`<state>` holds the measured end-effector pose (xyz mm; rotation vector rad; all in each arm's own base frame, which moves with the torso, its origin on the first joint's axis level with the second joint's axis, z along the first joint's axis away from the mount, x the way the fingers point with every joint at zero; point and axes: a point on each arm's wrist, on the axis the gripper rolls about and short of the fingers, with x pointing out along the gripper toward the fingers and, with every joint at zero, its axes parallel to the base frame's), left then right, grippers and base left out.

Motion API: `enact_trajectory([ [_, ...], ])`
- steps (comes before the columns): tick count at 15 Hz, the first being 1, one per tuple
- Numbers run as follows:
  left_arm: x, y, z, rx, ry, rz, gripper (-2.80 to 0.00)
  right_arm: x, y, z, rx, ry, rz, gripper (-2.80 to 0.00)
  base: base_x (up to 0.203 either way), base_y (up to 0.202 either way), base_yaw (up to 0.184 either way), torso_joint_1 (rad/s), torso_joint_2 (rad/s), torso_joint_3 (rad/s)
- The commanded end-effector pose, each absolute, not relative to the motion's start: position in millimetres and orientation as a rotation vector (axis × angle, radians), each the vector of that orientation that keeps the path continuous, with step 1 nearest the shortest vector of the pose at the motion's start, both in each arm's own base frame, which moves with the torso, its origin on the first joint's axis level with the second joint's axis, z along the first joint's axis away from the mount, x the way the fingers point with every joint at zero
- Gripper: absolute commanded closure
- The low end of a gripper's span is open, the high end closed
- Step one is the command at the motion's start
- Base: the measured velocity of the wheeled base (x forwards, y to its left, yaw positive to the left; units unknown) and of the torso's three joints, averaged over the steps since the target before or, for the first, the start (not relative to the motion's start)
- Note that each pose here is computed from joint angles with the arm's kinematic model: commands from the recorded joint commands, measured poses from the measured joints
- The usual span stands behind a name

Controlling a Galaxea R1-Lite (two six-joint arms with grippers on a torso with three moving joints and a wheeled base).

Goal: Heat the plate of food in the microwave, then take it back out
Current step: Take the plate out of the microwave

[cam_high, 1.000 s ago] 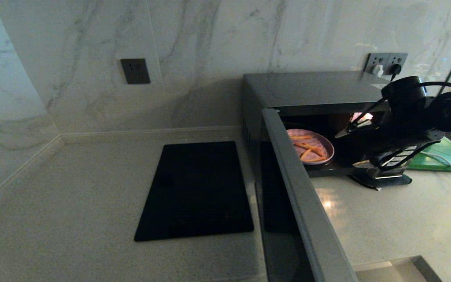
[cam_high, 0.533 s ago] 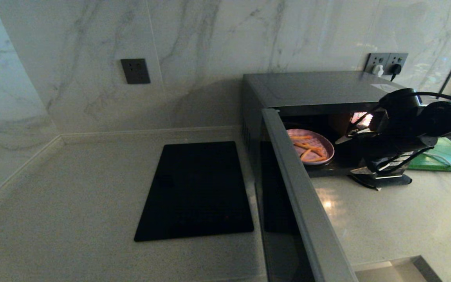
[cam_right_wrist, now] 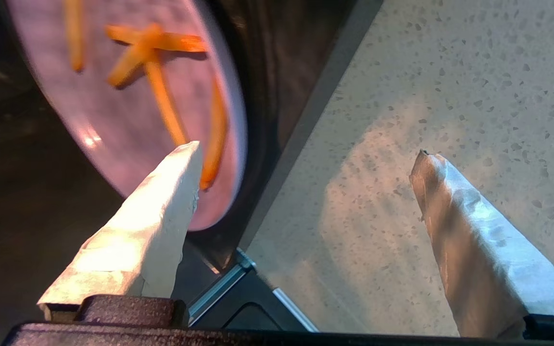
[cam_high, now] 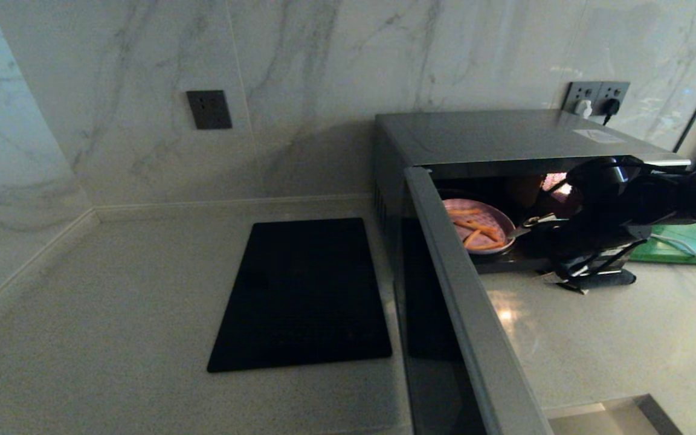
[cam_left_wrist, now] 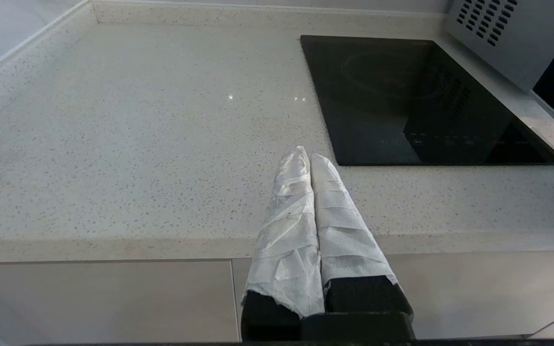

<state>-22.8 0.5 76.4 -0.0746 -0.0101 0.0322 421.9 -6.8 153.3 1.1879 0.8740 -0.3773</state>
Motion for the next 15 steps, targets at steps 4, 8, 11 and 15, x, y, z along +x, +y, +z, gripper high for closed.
enact_trajectory([
  [4, -23, 1, 76, -0.075, -0.009, 0.033, 0.0, 428, 4, 135, 1.178, 0.927, -0.386, -2.8, 0.0, 0.0, 0.0, 0.0, 0.0, 0.0],
  [8, -23, 1, 76, -0.075, -0.009, 0.033, 0.0, 429, 9, 134, 1.172, 0.936, -0.374, -2.8, 0.0, 0.0, 0.0, 0.0, 0.0, 0.0],
  [11, -23, 1, 76, -0.075, -0.009, 0.033, 0.0, 428, 14, 133, 1.161, 0.944, -0.367, -2.8, 0.0, 0.0, 0.0, 0.0, 0.0, 0.0],
  [15, -23, 1, 76, -0.075, -0.009, 0.033, 0.0, 428, 14, 139, 1.155, 0.928, -0.366, -2.8, 0.0, 0.0, 0.0, 0.0, 0.0, 0.0],
])
